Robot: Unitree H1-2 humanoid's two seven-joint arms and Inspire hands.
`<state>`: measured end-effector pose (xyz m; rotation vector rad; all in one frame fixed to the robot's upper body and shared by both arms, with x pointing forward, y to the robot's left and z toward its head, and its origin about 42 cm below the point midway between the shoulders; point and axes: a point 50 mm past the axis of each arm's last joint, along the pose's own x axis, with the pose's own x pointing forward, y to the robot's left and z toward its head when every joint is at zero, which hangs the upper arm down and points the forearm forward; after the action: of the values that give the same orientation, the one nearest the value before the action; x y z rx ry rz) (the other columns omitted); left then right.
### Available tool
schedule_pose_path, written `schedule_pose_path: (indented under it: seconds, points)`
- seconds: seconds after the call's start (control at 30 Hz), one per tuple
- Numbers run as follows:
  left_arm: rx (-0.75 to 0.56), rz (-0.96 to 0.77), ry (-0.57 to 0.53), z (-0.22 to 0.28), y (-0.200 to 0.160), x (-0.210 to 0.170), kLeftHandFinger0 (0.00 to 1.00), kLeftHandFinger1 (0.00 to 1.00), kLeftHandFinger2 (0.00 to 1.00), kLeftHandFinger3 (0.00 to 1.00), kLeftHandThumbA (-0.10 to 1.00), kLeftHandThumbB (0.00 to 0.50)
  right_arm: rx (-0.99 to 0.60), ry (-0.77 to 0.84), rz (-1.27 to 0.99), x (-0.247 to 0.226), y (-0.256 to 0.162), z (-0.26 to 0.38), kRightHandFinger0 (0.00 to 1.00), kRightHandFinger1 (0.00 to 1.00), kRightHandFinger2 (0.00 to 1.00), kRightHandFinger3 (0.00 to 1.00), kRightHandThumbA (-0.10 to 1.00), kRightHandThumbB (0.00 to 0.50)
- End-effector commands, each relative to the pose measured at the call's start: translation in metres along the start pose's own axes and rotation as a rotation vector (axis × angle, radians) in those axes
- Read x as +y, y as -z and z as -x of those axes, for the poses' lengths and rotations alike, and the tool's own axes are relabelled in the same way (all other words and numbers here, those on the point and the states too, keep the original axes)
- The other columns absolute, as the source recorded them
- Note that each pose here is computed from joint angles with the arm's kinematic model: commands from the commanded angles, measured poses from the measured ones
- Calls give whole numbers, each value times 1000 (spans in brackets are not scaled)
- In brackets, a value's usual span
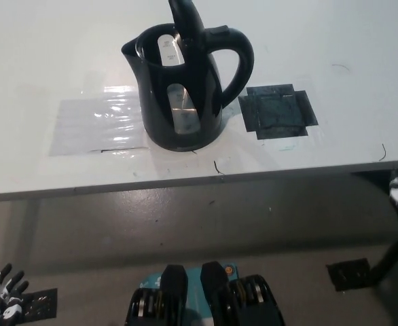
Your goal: The robot uses its right hand to push down on the lid of a kettle kept in the middle of the desk to close it
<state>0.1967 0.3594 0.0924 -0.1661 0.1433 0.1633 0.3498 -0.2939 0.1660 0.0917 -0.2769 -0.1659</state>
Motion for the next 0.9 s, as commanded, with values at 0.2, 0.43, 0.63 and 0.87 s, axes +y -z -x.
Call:
schedule_pose_path:
  seconds: [0.2, 0.43, 0.63, 0.87]
  points:
    - [2, 23, 17, 11, -2, 12, 1000, 1000, 1000, 1000, 179, 246, -579, -299, 55, 174, -284, -66, 1000, 1000, 1000, 1000, 435, 9]
    - [13, 27, 30, 13, 5, 10, 1000, 1000, 1000, 1000, 181, 250, -415, -446, -144, 252, -291, -103, 1000, 1000, 1000, 1000, 336, 11]
    - [35, 25, 34, 17, 9, 7, 1000, 1000, 1000, 1000, 164, 239, -262, -503, -173, 286, -277, -131, 1000, 1000, 1000, 1000, 610, 1]
    - [47, 21, 35, 22, 11, 7, 1000, 1000, 1000, 1000, 171, 255, -196, -527, -175, 324, -258, -151, 1000, 1000, 1000, 1000, 872, 40]
